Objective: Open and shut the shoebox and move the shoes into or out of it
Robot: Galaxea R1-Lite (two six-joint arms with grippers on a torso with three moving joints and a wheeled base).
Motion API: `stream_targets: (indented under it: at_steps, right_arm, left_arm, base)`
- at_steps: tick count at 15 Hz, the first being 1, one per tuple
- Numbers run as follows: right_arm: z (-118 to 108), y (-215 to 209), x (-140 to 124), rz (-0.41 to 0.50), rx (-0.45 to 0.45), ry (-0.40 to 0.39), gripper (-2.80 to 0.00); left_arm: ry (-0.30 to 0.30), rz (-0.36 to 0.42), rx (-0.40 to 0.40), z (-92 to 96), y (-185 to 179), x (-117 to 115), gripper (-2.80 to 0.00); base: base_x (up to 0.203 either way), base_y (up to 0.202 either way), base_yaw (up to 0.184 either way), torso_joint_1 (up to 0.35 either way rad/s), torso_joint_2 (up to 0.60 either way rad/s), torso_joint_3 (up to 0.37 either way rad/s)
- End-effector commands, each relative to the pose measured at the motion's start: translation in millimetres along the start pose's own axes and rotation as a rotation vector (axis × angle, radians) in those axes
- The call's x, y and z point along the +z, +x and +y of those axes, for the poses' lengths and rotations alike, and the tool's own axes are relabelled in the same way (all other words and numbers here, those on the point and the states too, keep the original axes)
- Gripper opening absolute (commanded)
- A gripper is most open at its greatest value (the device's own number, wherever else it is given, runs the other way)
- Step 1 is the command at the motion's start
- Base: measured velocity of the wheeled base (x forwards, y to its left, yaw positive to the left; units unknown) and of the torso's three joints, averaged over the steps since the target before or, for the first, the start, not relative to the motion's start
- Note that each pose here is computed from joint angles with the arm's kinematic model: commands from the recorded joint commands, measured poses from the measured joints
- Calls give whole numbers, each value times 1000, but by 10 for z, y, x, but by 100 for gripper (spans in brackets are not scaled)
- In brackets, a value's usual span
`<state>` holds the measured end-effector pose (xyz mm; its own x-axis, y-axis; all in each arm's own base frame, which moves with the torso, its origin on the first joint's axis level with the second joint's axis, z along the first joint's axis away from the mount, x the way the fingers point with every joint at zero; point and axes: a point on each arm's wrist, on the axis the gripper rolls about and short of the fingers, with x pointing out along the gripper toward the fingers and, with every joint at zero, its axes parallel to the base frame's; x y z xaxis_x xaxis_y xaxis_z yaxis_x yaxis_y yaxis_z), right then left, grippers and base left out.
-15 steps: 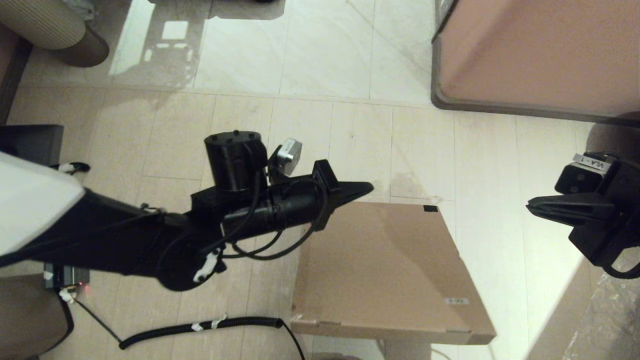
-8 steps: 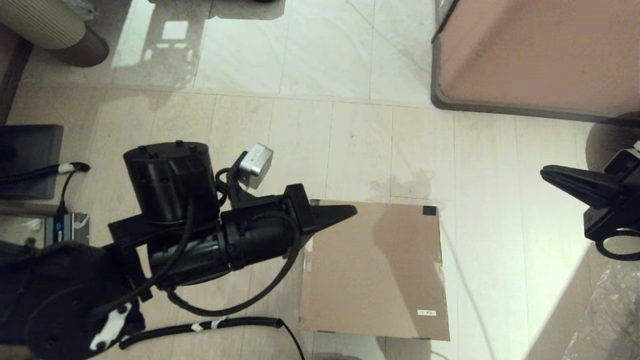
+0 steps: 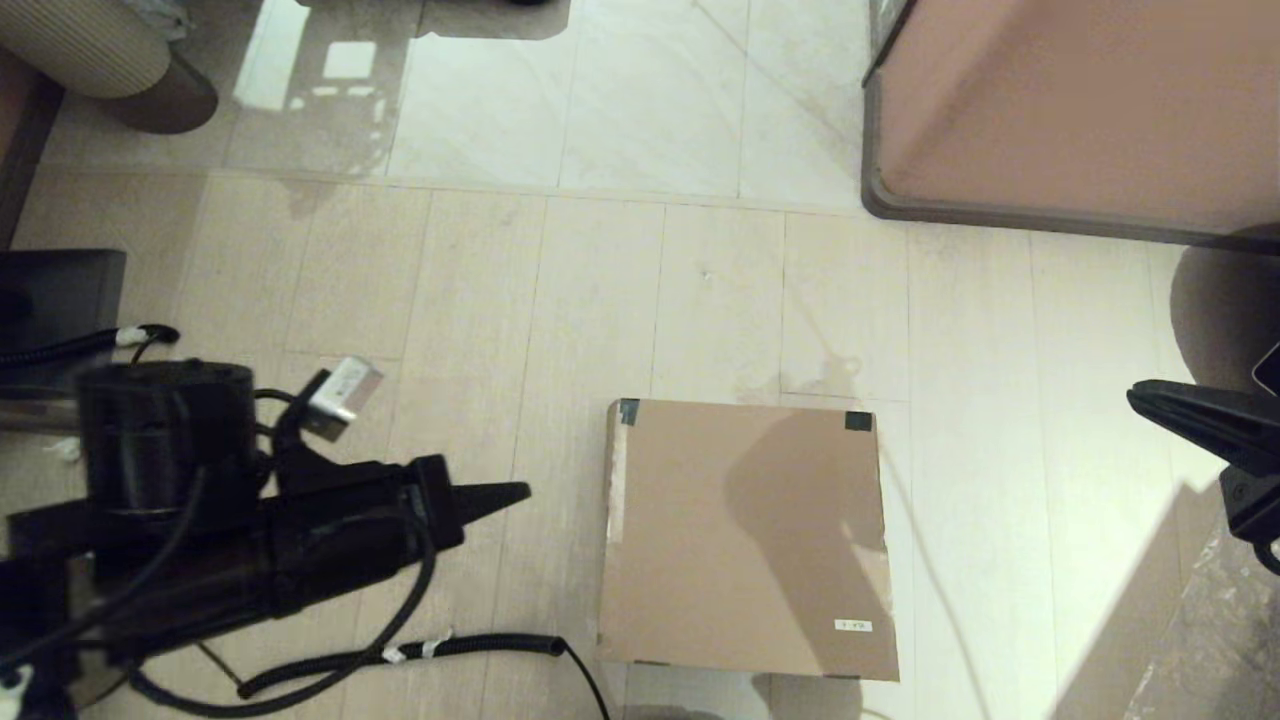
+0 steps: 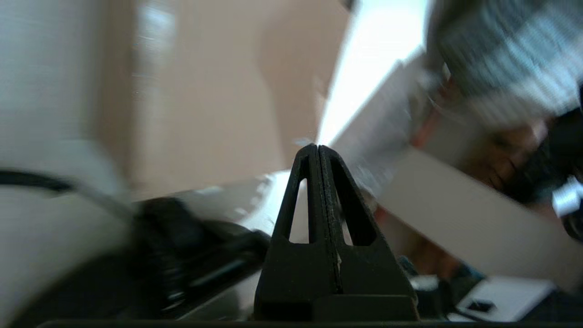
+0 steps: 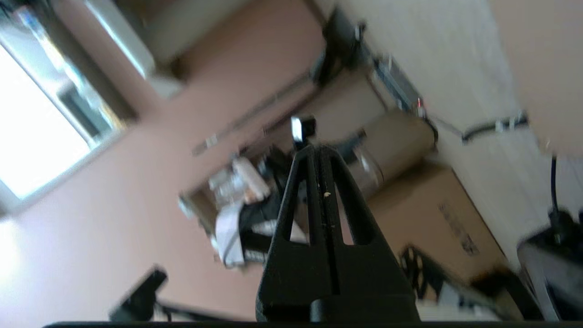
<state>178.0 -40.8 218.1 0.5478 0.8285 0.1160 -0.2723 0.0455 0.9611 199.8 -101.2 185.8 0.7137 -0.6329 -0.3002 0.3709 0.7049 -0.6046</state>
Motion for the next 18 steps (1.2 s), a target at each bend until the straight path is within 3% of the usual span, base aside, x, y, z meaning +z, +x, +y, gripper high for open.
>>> stream_targets:
  at_steps: [1, 3, 6, 8, 10, 11, 12, 13, 15, 18]
  right_arm:
    - [53, -16, -80, 60, -5, -16, -280]
    - [66, -27, -132, 84, -9, -21, -280]
    - [83, -38, -174, 115, -14, -28, -280]
    - [116, -58, -228, 105, -11, -42, -280]
    - [116, -78, -286, 101, -12, -41, -280]
    - [109, -85, -312, 99, -12, -37, -280]
    - [97, -89, -322, 98, -13, -32, -280]
    - [86, -91, -328, 98, -15, -27, -280]
    - [89, -89, -325, 98, -14, -28, -280]
    - [75, -88, -297, 93, -16, -22, -280]
  left_arm:
    - [-10, -180, 79, 154, -542, 81, -280]
    - [25, -345, 227, 334, -1038, -47, -280]
    - [194, -473, 335, 288, -1552, -558, -280]
    - [343, -470, 402, 270, -1739, -956, -280]
    - [504, -452, 519, 340, -1815, -1305, -280]
    - [572, -423, 648, 420, -1812, -1428, -280]
    - [648, -341, 763, 512, -1787, -1534, -280]
    - [669, -283, 808, 561, -1768, -1581, -280]
    - [604, -222, 731, 594, -1743, -1652, -280]
    - [613, -198, 571, 591, -1768, -1676, -280]
  base:
    - [0, 0, 0, 0, 0, 0]
    - [0, 0, 0, 0, 0, 0]
    - [0, 0, 0, 0, 0, 0]
    - [0, 0, 0, 0, 0, 0]
    - [0, 0, 0, 0, 0, 0]
    - [0, 0, 0, 0, 0, 0]
    - [0, 0, 0, 0, 0, 0]
    - [0, 0, 0, 0, 0, 0]
    - [0, 0, 0, 0, 0, 0]
    - [0, 0, 0, 0, 0, 0]
